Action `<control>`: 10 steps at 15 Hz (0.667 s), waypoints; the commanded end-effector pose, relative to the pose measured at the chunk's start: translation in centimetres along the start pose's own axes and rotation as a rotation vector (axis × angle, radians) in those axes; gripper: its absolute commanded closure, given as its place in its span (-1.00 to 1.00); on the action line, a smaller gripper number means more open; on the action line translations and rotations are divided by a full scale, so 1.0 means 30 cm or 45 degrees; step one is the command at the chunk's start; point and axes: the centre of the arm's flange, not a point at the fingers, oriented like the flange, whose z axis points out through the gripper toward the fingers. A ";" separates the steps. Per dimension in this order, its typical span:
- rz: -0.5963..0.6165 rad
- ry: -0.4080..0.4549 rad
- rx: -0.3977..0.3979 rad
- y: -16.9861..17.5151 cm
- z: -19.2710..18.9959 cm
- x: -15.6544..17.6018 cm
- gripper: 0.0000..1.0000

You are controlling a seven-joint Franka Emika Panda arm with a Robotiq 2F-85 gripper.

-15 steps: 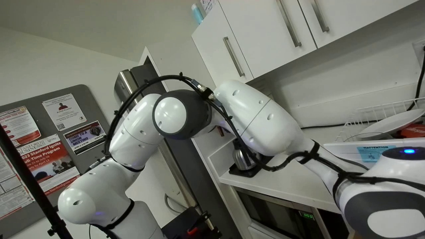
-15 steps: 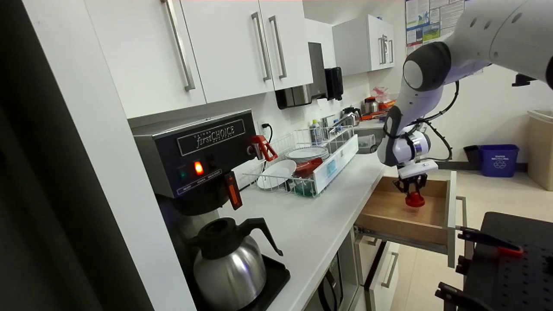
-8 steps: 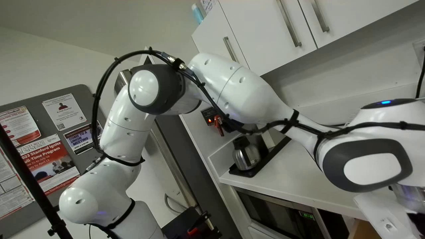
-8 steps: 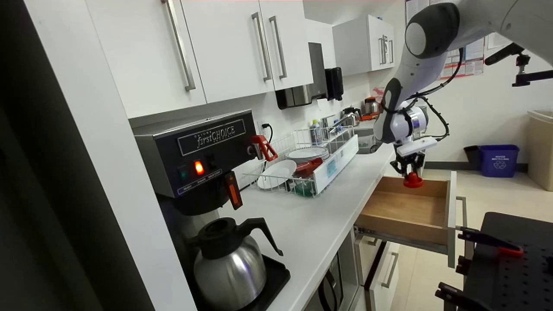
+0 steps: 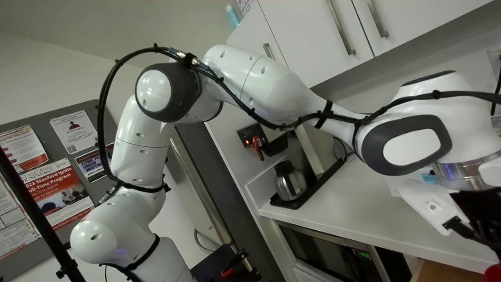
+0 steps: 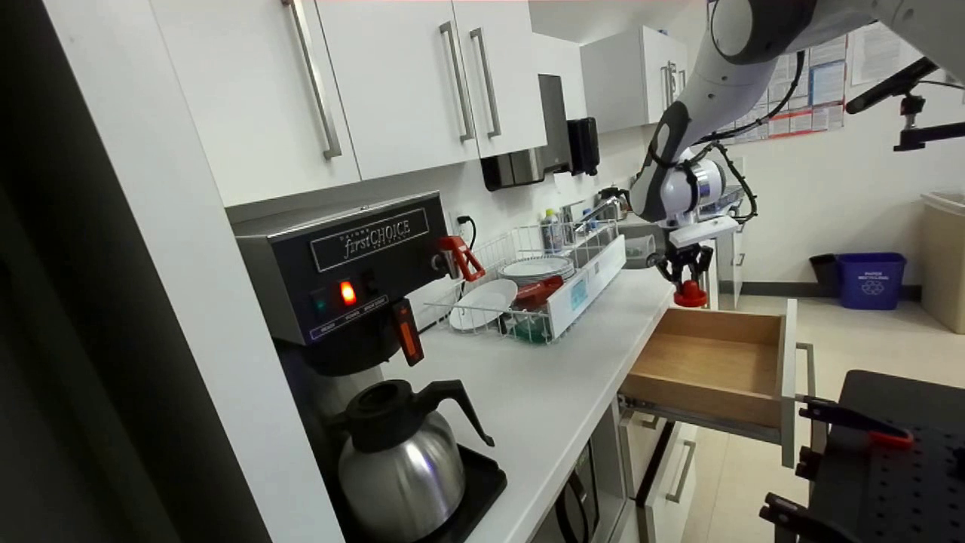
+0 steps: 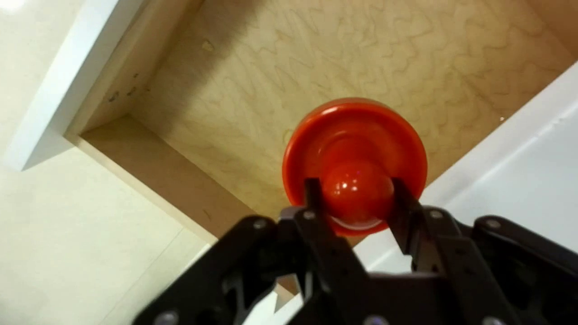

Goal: Remove the orange object from the drawer and put it on the countertop

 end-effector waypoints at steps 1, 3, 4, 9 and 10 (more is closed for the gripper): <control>-0.040 -0.061 0.062 -0.085 -0.043 0.075 0.72; -0.070 -0.046 0.068 -0.138 -0.054 0.105 0.72; -0.078 -0.030 0.071 -0.159 -0.058 0.119 0.72; -0.117 0.020 0.085 -0.245 -0.017 0.160 0.72; -0.119 0.025 0.087 -0.256 -0.008 0.163 0.72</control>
